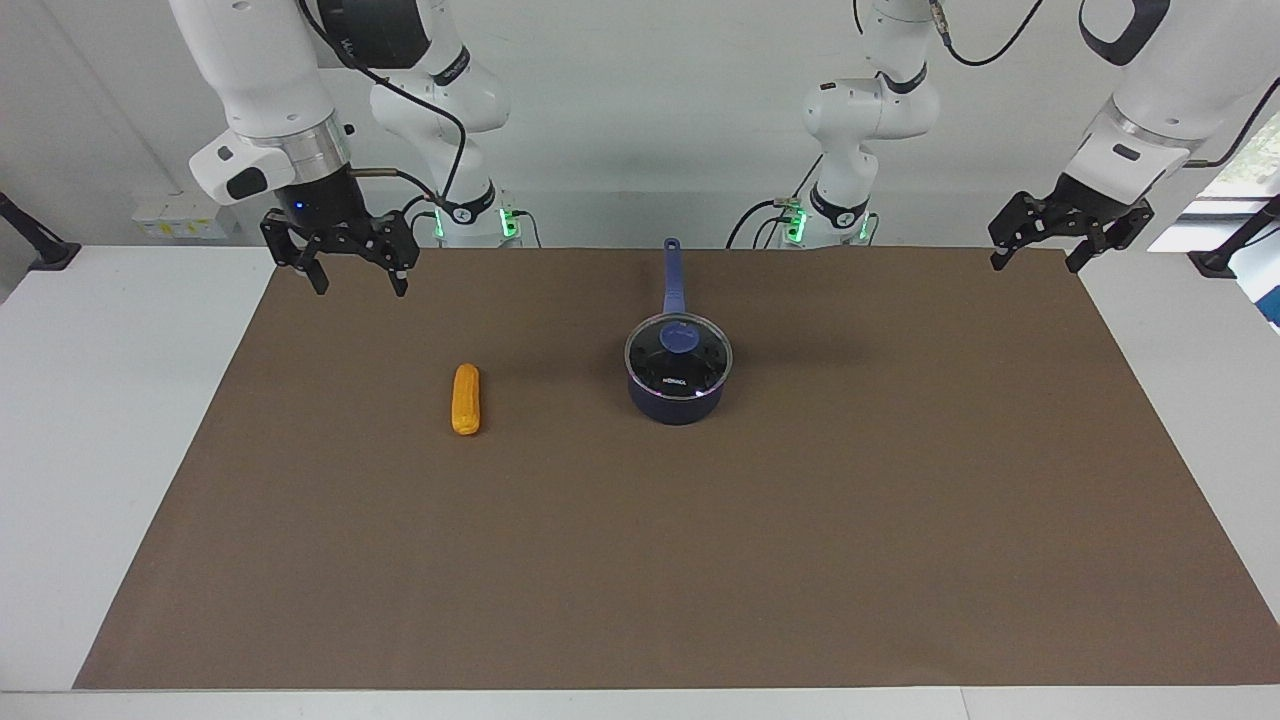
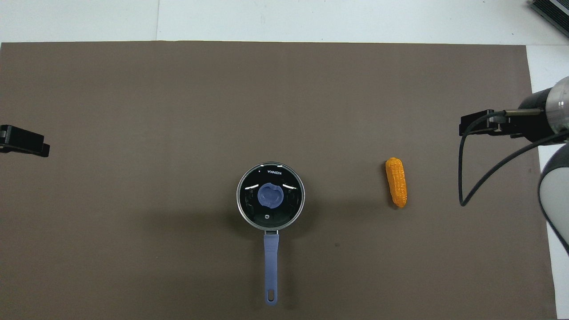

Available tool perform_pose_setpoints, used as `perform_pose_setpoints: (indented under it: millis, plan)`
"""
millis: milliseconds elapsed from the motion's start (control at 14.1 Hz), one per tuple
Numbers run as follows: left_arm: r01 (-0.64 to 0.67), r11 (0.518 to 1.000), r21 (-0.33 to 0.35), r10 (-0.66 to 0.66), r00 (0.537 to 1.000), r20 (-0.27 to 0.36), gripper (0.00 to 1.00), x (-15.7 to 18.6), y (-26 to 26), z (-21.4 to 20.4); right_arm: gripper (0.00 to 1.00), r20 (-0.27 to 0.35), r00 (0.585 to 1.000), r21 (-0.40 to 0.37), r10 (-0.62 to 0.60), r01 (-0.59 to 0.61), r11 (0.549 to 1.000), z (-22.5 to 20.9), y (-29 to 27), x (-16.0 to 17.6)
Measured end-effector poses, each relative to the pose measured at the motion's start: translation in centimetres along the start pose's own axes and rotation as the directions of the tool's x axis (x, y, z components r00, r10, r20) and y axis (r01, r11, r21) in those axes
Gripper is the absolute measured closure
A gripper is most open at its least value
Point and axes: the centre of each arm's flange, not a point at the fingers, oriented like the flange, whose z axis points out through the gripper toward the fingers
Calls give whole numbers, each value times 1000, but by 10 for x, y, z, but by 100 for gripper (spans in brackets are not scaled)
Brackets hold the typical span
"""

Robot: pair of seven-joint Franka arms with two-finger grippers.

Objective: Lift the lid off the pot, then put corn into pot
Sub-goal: 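Move the left gripper toward the glass lid on the black pot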

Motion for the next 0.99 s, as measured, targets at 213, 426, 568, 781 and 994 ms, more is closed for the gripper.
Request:
perform_pose_setpoints:
  millis: [213,426,568,781,994]
  plan:
    - [-6,1000,0,6,1000,5,0,0,2,1,0,0,1000,0,0,0,1000,0,0,0]
    - [-8,1000,0,8,1000,6,0,0,2,1,0,1,1000,0,0,0,1000,0,0,0]
    - [-10,1000,-1,10,1000,8,0,0,3,2,0,1,1000,0,0,0,1000,0,0,0]
    - [-16,1000,-1,16,1000,11,0,0,7,3,0,1,1000,0,0,0,1000,0,0,0]
    - [-31,1000,-1,31,999,16,0,0,14,5,0,2,1000,0,0,0,1000,0,0,0]
